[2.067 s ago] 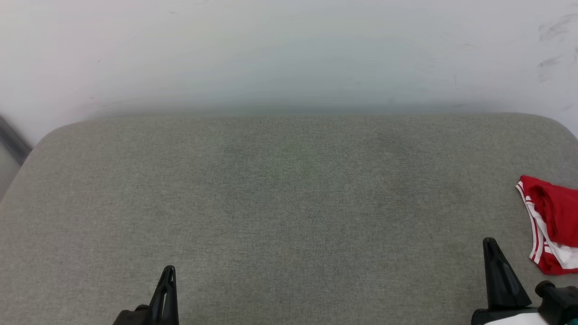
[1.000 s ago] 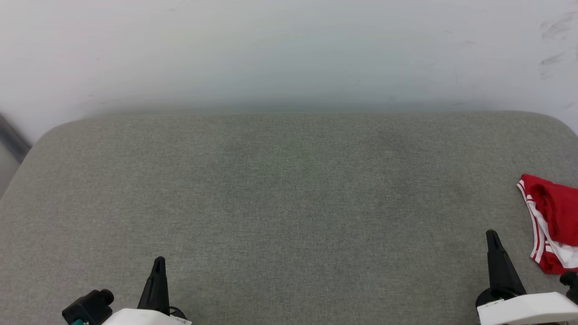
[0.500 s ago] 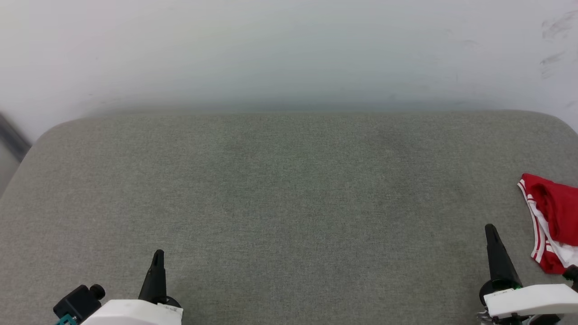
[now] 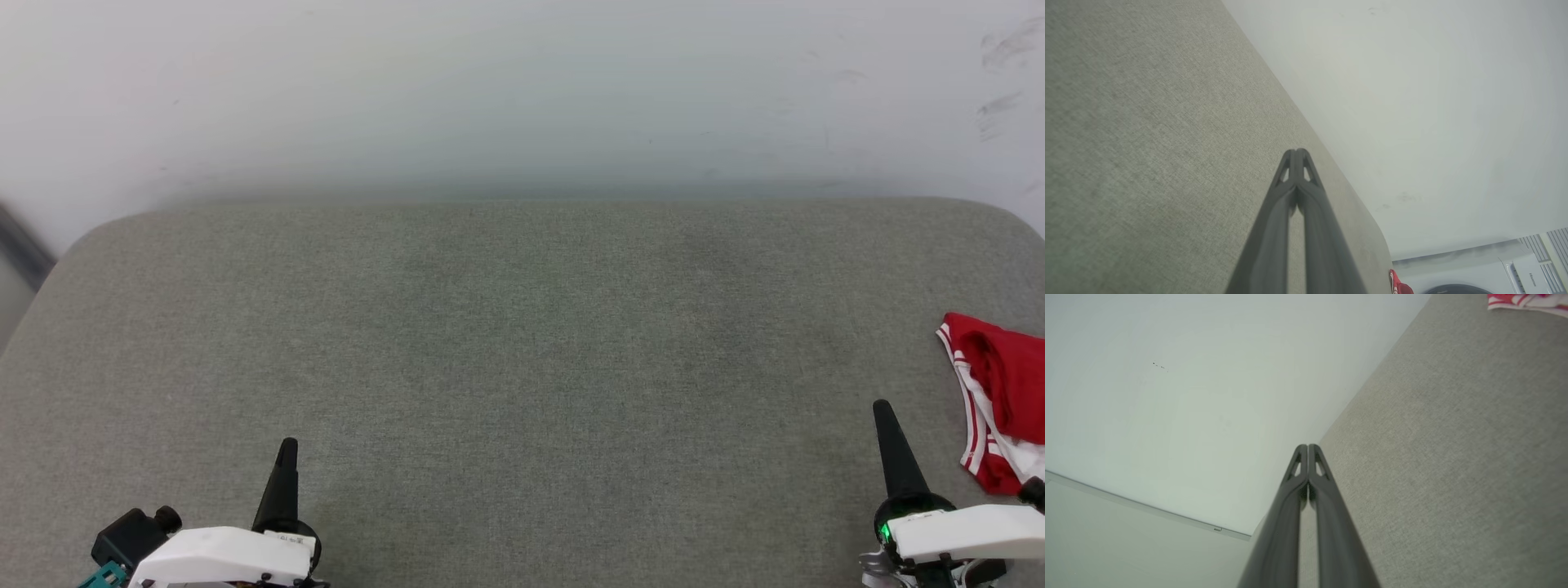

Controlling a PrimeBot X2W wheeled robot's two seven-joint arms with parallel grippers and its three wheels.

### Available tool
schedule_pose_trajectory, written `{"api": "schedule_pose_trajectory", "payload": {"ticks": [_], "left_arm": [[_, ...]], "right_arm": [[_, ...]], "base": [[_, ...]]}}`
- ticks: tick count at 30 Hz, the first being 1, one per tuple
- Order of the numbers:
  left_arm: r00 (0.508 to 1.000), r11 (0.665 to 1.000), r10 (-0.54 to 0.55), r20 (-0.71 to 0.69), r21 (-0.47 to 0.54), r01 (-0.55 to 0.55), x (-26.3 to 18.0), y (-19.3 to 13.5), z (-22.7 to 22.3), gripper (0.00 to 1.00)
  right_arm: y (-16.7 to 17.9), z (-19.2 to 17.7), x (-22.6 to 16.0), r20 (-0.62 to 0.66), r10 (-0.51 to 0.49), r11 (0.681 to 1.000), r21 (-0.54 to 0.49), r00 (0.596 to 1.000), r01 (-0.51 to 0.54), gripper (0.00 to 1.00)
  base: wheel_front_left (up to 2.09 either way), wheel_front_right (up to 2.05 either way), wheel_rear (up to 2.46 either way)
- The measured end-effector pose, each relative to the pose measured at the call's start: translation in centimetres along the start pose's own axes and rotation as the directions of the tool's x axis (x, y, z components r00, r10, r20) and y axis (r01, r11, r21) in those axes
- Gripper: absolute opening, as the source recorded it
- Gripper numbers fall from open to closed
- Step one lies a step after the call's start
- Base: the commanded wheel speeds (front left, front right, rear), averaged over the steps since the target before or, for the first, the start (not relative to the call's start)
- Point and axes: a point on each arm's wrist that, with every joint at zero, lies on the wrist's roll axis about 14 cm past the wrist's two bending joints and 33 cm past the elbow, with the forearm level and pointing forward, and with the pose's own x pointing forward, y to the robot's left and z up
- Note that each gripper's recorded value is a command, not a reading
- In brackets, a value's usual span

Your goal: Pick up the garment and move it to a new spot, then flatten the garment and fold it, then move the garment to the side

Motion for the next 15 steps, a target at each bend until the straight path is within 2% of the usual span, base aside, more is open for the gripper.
{"api": "schedule_pose_trajectory", "payload": {"ticks": [15], "left_arm": [[1.000, 0.987, -0.020, -0.005, -0.161, 0.018, 0.78, -0.51, 0.37, 0.00]], "right_arm": [[0.24, -0.07, 0.71, -0.015, 0.004, 0.988, 0.153, 1.000, -0.001, 0.00]], "base": [[0.00, 0.00, 0.00]]}}
